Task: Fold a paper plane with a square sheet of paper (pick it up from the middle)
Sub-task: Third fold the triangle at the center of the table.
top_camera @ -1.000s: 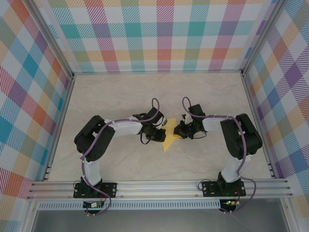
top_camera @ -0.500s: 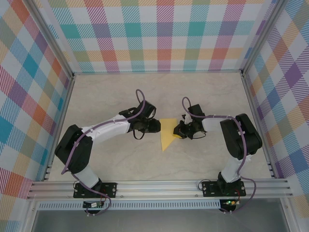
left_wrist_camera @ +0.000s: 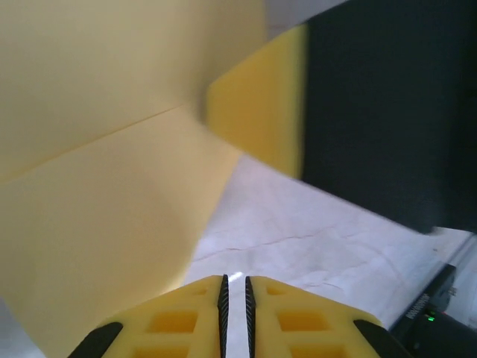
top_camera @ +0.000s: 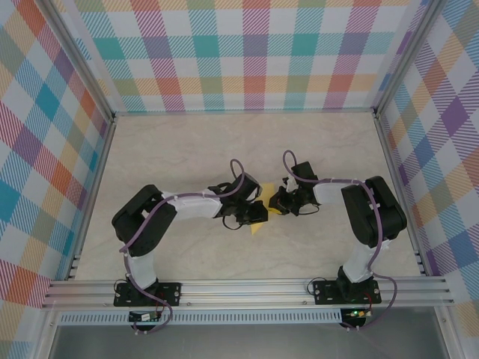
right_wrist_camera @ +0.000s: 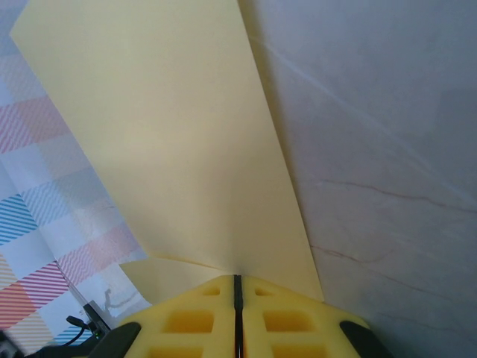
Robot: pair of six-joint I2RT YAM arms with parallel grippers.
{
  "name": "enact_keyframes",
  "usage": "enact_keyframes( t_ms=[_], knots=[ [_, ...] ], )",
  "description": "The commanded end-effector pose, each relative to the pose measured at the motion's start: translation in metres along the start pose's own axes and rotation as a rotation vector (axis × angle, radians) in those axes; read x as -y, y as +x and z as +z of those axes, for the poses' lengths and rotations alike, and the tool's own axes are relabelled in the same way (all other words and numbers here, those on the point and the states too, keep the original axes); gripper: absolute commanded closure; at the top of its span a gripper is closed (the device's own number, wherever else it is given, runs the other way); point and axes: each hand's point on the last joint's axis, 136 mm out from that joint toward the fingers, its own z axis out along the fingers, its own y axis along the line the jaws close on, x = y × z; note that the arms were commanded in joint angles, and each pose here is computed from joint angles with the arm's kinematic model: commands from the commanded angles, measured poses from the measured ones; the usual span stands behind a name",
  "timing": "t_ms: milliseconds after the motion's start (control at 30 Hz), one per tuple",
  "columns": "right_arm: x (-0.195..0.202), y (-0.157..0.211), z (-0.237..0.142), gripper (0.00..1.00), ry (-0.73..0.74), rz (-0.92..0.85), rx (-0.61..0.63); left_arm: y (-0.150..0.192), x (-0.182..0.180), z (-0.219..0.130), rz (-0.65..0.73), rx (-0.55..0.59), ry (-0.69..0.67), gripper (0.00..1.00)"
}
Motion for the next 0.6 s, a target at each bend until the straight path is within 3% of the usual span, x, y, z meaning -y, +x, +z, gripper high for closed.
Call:
enact_keyframes(
  t_ms=[0,567],
  knots=[
    [0.028,0.008,0.005,0.91,0.105,0.051,-0.001,-0.002,0.005,0.004,-0.015,0.01,0.037,0.84],
    [0.037,0.009,0.005,0.9,0.143,0.056,-0.001,0.051,-0.049,0.002,-0.061,-0.102,-0.061,0.87]
  ],
)
